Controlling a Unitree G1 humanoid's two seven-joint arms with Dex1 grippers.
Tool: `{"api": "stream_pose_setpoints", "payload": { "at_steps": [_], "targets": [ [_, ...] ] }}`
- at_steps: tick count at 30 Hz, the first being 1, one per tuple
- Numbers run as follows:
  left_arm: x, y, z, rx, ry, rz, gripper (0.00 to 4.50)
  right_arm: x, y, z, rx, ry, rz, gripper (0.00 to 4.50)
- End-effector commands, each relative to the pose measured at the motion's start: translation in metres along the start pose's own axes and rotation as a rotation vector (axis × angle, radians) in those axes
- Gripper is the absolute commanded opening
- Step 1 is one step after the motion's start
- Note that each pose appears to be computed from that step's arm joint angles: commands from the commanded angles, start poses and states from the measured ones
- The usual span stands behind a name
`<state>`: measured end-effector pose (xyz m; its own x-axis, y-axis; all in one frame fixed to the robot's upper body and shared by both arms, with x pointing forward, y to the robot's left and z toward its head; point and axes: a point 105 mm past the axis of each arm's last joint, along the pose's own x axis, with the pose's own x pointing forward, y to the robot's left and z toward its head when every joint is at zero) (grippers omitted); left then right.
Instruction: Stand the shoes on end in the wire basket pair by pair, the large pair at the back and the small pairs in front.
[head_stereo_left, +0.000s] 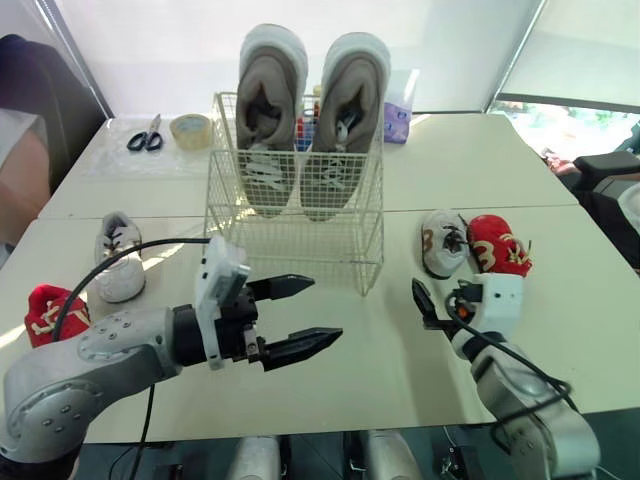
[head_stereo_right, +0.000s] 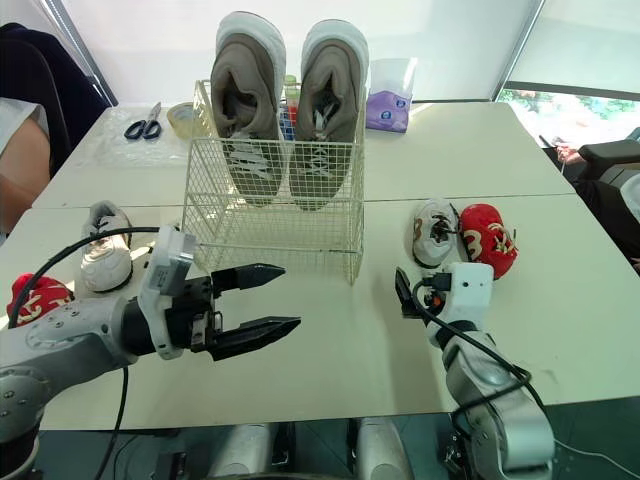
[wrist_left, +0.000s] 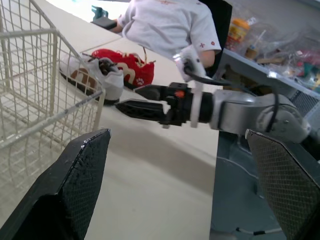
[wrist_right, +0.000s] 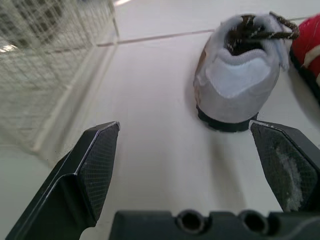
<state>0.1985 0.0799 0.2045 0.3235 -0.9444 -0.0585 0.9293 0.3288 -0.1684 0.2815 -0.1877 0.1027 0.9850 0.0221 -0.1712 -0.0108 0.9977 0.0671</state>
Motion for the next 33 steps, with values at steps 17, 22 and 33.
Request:
{"api": "stream_pose_setpoints", "payload": {
  "at_steps": [17,22,33],
  "targets": [
    [-0.006,0.000,-0.007,0.015,0.012,0.070,4.50,0.073,-0.018,0.003,0.078,-0.111,-0.147,1.74],
    [-0.010,0.001,0.013,-0.021,-0.085,0.060,4.50,0.072,-0.024,0.038,0.050,-0.233,-0.161,1.54],
    [-0.071,0.059,0.137,0.088,-0.391,0.178,4.50,0.021,-0.001,0.290,-0.372,-0.985,-0.011,1.54]
  ]
}}
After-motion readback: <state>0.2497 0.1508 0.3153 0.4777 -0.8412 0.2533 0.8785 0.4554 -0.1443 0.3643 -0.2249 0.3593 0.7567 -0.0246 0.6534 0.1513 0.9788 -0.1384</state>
